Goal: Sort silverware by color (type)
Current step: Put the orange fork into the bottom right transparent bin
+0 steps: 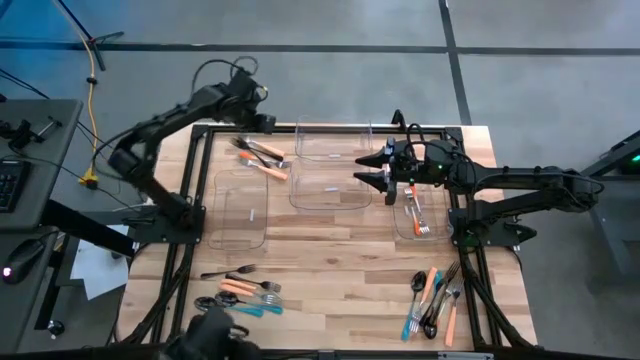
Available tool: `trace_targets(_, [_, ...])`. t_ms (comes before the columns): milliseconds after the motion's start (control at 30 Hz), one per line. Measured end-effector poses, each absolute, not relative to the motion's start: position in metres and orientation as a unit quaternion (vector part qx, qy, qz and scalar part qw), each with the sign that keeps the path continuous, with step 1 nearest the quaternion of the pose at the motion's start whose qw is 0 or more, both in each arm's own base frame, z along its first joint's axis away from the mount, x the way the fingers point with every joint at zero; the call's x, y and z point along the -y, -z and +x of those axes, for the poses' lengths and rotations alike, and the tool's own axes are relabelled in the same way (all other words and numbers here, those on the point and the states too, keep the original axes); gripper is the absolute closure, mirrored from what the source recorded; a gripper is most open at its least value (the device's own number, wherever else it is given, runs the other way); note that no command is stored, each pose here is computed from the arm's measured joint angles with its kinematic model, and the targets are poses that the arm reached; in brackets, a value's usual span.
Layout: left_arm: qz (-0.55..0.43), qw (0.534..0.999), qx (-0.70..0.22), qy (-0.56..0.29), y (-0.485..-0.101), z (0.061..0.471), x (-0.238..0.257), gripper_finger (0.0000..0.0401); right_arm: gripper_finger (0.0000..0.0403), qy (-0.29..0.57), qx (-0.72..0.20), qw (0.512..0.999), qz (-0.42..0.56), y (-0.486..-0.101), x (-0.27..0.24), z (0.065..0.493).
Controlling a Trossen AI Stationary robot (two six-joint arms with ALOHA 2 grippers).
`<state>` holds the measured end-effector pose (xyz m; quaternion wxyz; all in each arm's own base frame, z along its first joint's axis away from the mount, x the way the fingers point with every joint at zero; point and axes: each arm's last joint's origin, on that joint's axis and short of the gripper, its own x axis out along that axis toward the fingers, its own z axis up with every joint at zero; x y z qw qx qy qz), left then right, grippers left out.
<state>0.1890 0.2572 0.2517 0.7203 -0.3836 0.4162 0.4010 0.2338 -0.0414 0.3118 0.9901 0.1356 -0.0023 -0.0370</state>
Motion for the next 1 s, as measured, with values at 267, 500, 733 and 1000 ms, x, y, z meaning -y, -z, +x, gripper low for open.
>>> trace_targets(267, [-0.444, 0.652, -0.497, -0.360, -0.191, 0.176, -0.273, 0.0261, 0.0199, 0.038, -0.006, 0.990, 0.137, -0.310, 0.041, 0.234])
trace_targets(500, [-0.377, 0.638, -0.568, -0.359, -0.180, 0.175, -0.272, 0.0261, 0.0199, 0.039, -0.007, 0.986, 0.160, -0.310, 0.041, 0.234])
trace_targets(733, [-0.385, 0.630, -0.577, -0.349, -0.173, 0.176, -0.273, 0.0261, 0.0199, 0.039, -0.007, 0.985, 0.170, -0.310, 0.041, 0.234])
trace_targets(1000, [-0.384, 0.615, -0.599, -0.339, -0.156, 0.183, -0.271, 0.0261, 0.0199, 0.039, -0.007, 0.984, 0.171, -0.310, 0.041, 0.234])
